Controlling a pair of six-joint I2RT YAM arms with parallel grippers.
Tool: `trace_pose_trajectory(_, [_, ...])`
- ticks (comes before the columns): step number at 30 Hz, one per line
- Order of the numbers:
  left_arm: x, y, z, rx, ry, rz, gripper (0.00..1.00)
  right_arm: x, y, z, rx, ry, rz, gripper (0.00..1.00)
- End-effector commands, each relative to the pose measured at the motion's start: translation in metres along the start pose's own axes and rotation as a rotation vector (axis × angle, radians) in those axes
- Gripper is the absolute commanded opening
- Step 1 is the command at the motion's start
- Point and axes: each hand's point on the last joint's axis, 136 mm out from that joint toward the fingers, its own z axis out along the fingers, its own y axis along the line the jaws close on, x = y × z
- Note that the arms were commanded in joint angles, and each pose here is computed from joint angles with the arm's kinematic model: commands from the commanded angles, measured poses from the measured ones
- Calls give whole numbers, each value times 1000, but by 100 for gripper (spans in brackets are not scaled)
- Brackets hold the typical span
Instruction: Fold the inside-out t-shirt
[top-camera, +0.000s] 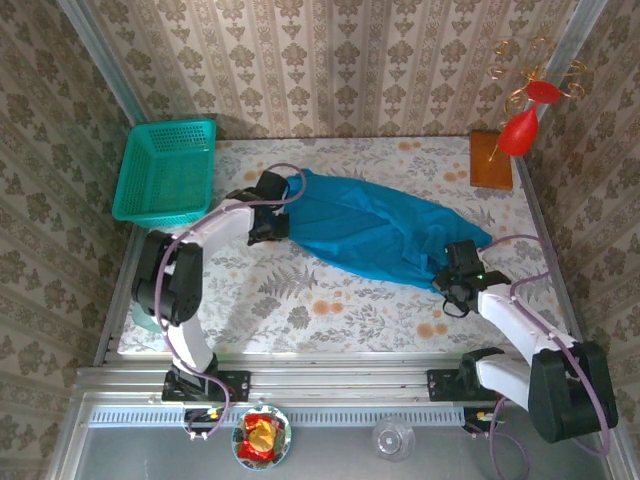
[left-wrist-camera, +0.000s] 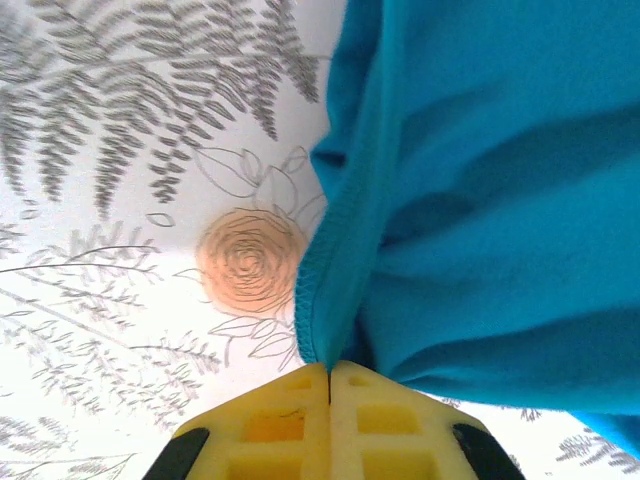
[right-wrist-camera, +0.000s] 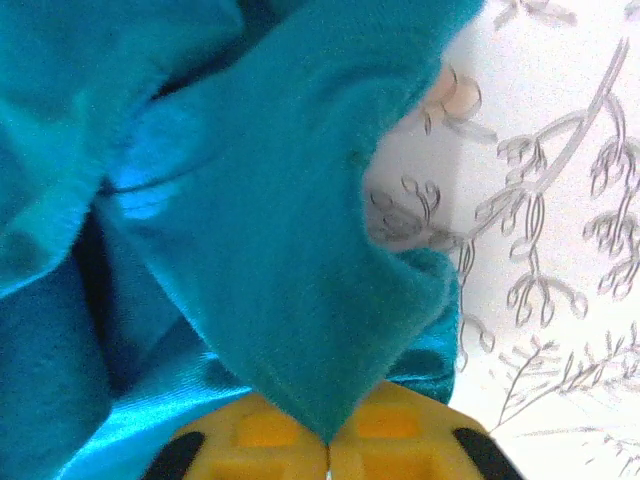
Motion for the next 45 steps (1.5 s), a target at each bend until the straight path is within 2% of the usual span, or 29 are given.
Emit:
trace_pose_trajectory(1, [-10, 15, -27, 19, -59, -3, 0, -26, 14, -22, -70, -74, 8, 0])
trace_pose_trajectory(10, [-36, 38, -108, 122, -241, -61, 0, -89, 22, -110, -129, -234, -6, 0])
trace_pose_trajectory(17, [-48, 38, -170, 266, -338, -64, 0, -106, 35, -149, -167, -269, -27, 0])
trace_pose_trajectory(23, [-39, 33, -190, 469, -325, -95, 0, -109, 31, -166, -161, -303, -29, 0])
trace_pose_trajectory(25, [-41, 21, -201, 632, -331, -107, 0, -108, 34, -168, -177, -297, -41, 0])
trace_pose_trajectory(27, [-53, 10, -224, 797, -377, -112, 0, -112, 45, -178, -230, -311, -58, 0])
trace_pose_trajectory(29, [-66, 10, -249, 815, -462, -77, 0, -122, 57, -196, -285, -357, -68, 0])
trace_pose_trajectory(31, [-80, 14, -276, 785, -549, -31, 0, -138, 72, -229, -347, -435, -85, 0])
trace_pose_trajectory(34, [-96, 12, -327, 811, -672, 42, 0, -159, 88, -288, -433, -571, -114, 0])
trace_pose_trajectory(39, [-99, 13, -407, 846, -912, 145, 0, -183, 92, -393, -523, -834, -136, 0])
trace_pose_trajectory(42, [-98, 22, -432, 851, -1000, 132, 0, -188, 85, -442, -565, -973, -114, 0])
trace_pose_trajectory(45, [-95, 29, -454, 828, -1078, 125, 0, -190, 83, -467, -586, -1029, -108, 0])
